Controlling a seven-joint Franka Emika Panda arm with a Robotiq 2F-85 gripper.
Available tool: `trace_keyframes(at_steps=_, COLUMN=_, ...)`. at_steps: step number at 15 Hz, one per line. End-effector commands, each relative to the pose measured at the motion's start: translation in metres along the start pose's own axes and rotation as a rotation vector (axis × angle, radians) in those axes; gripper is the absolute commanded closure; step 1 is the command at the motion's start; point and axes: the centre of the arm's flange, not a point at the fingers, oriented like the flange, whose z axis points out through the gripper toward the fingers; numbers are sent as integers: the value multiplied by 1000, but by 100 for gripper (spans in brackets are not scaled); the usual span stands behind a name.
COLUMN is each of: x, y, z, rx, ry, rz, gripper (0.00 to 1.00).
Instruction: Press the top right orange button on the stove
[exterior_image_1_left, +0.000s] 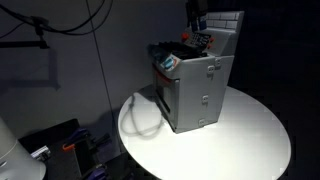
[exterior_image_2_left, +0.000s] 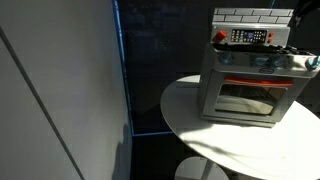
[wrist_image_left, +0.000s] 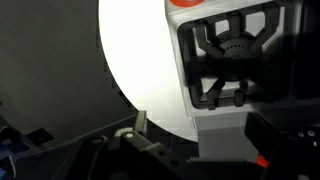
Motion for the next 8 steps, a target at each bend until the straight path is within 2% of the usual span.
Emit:
trace_keyframes(at_steps=1, x=2, y=0, z=0, rx=-10, ry=18, rz=14, gripper=0)
trace_keyframes(at_steps=8, x=17, y=-14, z=11, rx=28, ry=93, rz=55, gripper=0)
